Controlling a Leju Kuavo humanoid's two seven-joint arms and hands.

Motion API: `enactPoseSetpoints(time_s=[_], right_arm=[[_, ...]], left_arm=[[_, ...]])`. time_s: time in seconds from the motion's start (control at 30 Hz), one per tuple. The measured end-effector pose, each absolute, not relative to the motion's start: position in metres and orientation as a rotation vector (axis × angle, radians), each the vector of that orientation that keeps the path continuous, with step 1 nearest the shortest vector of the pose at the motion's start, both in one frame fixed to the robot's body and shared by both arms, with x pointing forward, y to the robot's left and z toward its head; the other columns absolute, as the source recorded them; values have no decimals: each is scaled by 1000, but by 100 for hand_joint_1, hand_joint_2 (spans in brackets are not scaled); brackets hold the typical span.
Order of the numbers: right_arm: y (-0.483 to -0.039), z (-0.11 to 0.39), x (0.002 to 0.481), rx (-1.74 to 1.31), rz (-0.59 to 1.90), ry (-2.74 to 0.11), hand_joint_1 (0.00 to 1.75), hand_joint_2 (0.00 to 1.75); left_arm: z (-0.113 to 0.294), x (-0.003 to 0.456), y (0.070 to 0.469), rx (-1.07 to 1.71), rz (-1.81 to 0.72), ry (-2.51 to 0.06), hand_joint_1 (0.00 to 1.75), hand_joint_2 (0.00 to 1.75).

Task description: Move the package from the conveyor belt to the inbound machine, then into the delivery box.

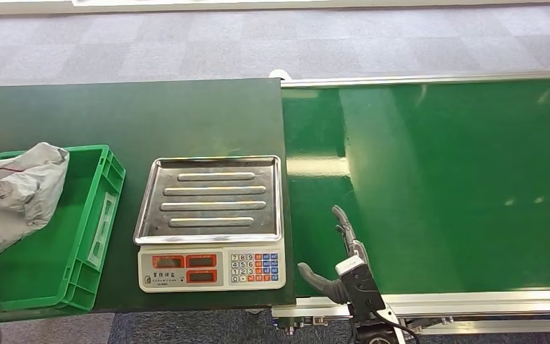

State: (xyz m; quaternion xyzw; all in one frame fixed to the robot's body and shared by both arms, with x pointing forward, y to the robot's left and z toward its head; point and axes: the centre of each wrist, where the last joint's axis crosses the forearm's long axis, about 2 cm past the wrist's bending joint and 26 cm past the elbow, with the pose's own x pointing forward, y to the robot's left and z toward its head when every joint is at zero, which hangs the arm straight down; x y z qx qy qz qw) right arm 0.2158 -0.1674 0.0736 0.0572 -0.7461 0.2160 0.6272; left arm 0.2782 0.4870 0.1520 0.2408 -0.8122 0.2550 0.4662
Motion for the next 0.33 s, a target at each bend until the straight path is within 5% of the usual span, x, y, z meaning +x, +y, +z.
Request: enactPoseSetpoints(time_s=[0.33], right_arm=[[-169,73,222,111,522,-1697,0,175]], left_arm=[[172,256,432,450,465,-2222,0,175]])
